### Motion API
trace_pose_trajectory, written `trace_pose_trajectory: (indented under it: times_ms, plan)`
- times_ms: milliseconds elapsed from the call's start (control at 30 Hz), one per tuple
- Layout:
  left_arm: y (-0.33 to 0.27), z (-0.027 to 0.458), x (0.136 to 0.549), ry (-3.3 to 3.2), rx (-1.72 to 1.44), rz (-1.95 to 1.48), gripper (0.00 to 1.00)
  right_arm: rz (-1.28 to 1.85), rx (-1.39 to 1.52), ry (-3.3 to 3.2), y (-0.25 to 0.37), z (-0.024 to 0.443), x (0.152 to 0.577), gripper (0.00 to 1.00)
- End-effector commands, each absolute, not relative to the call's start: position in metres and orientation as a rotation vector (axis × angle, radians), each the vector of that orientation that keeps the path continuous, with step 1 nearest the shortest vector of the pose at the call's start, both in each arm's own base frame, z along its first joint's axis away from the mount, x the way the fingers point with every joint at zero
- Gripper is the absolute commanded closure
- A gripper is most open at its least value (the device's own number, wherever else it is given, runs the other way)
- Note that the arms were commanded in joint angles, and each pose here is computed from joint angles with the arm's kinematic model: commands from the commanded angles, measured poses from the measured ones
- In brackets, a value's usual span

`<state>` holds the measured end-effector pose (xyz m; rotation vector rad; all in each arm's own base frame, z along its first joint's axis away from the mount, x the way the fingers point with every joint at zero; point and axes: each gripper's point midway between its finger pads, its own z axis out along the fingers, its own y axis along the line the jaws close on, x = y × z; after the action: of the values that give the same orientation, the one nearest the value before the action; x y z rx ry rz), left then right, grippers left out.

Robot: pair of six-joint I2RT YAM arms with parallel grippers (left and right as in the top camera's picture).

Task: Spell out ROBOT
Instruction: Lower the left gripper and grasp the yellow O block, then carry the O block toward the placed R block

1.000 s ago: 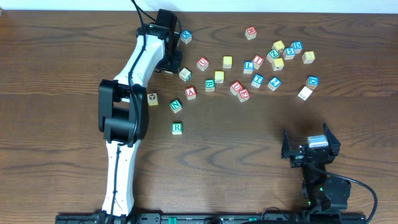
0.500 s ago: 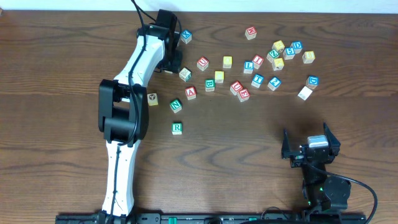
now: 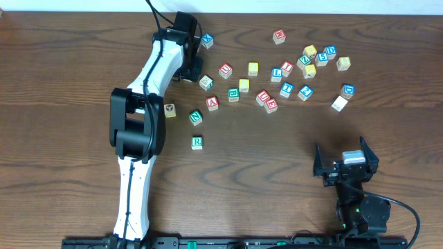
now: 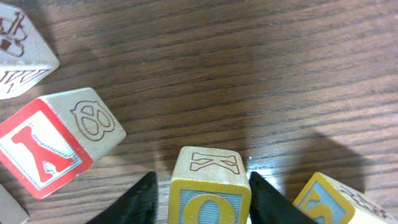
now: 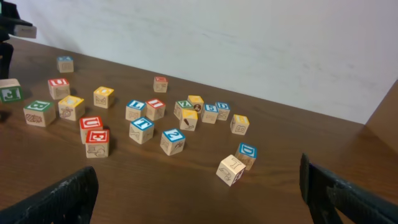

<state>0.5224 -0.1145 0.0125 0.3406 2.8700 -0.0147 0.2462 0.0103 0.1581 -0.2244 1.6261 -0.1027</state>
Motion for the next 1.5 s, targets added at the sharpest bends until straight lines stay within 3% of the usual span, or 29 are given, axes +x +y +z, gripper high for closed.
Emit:
trace_pose_trajectory:
  times_ms: [0,267,867,1467]
  plan:
    - [-0.115,0.002,0.518,2.895,0.354,-0.019,0.57,-0.096,-0.206,1.629,0.009,0.158,0.246,0.01]
    - [-0.115,0.002,0.518,2.895,0.354,-0.019,0.67,-0.097,-0.206,1.629,0.009,0.158,0.246,0.01]
    - [-0.115,0.005,0.519,2.888,0.353,-0.019,0.76,-0.096,-0.206,1.629,0.009,0.158,0.246,0.01]
    - [-0.117,0.117,0.528,2.686,0.326,-0.047,0.89,-0.096,-0.206,1.629,0.009,0.158,0.246,0.0]
